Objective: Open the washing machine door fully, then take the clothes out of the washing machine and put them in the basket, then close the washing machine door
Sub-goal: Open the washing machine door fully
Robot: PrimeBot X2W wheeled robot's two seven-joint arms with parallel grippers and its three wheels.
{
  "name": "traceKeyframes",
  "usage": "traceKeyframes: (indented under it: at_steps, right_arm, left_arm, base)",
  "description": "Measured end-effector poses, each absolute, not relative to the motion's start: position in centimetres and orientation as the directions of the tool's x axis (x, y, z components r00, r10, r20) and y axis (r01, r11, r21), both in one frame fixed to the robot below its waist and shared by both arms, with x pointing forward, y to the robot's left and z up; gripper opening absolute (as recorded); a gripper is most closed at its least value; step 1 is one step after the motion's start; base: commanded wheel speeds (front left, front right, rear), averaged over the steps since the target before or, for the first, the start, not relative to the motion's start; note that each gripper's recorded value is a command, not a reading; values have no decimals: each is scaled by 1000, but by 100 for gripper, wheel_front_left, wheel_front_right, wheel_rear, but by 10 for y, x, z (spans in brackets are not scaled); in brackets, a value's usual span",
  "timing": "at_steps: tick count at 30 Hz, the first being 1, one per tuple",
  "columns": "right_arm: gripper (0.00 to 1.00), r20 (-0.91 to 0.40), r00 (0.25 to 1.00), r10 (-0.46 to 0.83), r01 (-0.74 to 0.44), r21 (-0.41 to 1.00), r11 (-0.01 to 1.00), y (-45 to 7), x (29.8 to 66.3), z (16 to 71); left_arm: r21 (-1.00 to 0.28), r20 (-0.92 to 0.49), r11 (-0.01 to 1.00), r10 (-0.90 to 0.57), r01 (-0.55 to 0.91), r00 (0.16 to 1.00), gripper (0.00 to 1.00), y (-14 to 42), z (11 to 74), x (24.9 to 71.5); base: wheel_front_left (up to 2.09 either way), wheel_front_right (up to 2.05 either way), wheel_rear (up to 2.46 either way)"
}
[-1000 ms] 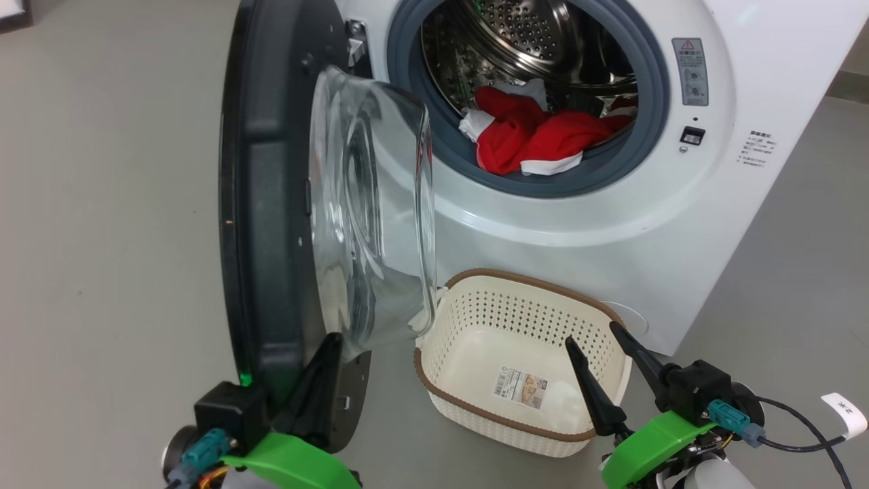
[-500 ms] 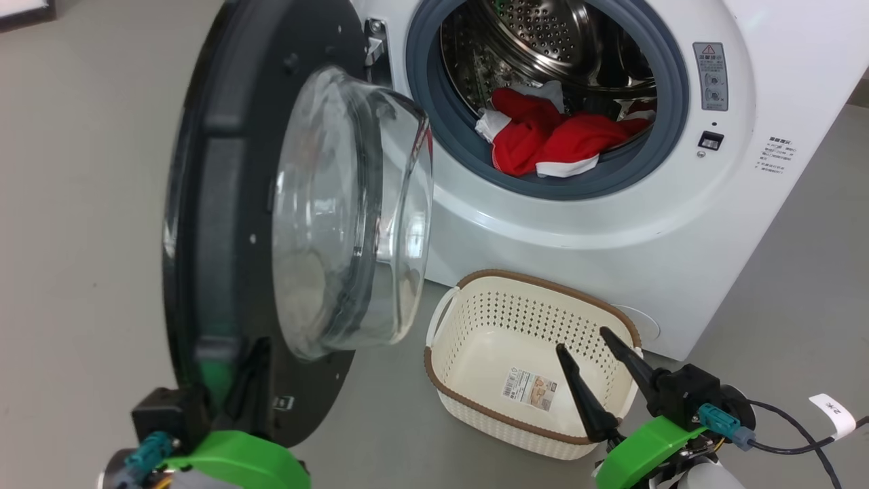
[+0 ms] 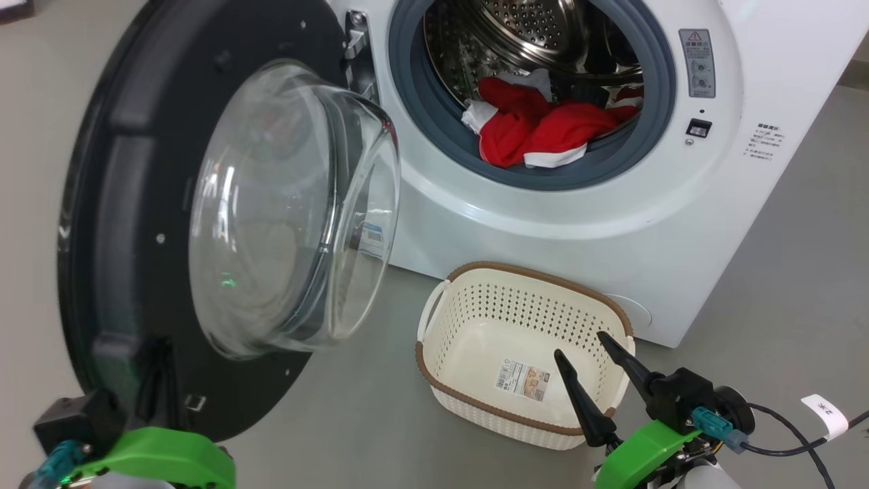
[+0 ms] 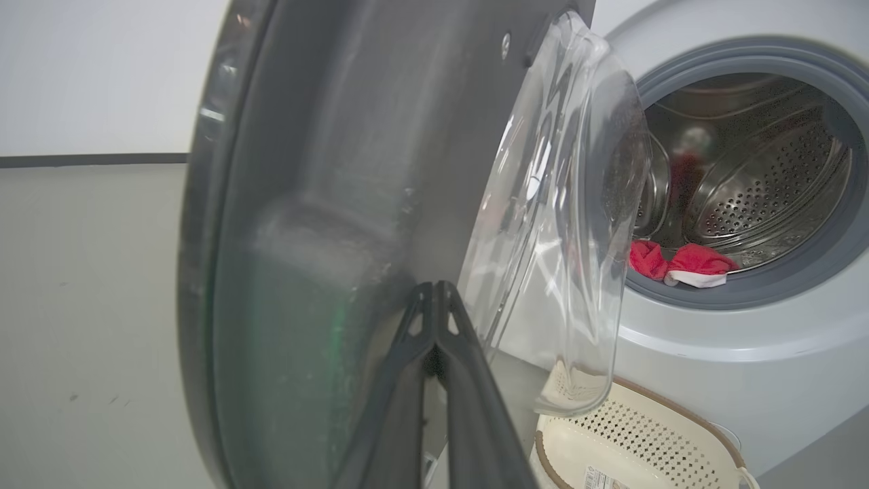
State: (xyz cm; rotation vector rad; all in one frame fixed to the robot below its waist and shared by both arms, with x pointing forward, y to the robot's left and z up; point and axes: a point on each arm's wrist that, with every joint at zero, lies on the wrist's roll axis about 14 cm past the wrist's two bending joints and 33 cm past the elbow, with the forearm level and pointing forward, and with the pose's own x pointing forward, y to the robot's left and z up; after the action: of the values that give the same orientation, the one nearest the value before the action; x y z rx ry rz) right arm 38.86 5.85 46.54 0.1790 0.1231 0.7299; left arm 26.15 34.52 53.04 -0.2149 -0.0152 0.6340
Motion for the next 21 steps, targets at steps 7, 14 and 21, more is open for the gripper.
traceKeyframes:
  at_steps: [7, 14, 21]
  right_arm:
    - [100, -71, 744, 665, -642, 201, 740, 54, 390, 457]
    - [100, -84, 742, 666, -644, 190, 741, 53, 392, 451]
    - [100, -98, 728, 679, -660, 170, 732, 58, 393, 445]
  left_arm:
    - [-187, -38, 748, 642, -636, 766, 0, 367, 527, 255]
    - [-165, -12, 702, 701, -693, 713, 0, 394, 524, 249]
    - [-155, 17, 674, 733, -723, 680, 0, 410, 519, 246]
  base:
    - [0, 0, 0]
    - [0, 0, 0]
    - [0, 0, 0]
